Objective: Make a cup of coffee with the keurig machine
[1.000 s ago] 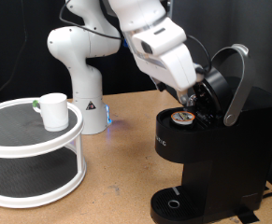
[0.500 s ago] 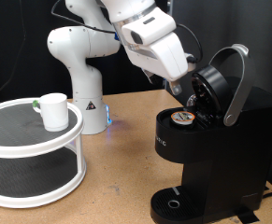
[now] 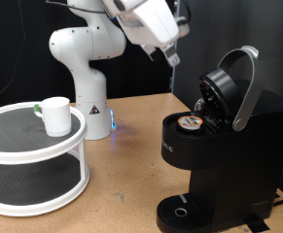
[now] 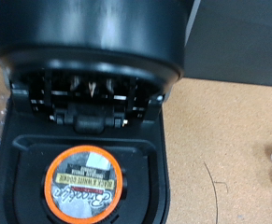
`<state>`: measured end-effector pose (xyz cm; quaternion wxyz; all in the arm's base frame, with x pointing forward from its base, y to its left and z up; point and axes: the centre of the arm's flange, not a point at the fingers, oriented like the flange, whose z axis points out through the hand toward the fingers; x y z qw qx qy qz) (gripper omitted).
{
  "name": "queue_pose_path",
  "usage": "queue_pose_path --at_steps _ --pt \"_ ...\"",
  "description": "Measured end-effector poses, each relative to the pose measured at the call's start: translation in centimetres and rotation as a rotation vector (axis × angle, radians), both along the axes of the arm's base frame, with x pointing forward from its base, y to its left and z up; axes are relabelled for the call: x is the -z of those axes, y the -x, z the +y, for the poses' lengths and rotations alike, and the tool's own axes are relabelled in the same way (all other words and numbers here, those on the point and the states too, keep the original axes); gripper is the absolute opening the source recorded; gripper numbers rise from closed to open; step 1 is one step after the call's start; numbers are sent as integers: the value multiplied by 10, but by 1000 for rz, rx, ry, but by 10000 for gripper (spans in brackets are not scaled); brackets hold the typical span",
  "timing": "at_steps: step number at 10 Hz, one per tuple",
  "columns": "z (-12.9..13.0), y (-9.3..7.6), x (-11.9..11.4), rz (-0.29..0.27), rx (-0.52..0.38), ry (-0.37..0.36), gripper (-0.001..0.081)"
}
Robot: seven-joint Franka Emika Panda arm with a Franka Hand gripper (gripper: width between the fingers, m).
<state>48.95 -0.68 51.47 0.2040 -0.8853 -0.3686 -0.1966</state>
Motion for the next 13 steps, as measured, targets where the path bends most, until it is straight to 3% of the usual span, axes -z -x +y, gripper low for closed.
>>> queue_pose_path --at_steps 3,6,10,13 --pt "-5 4 -24 14 -6 -23 803" --pt "1 3 -21 19 -12 -33 803" --pt "52 -9 -24 108 -8 -81 803" --pt "89 -23 -28 125 -28 -79 803"
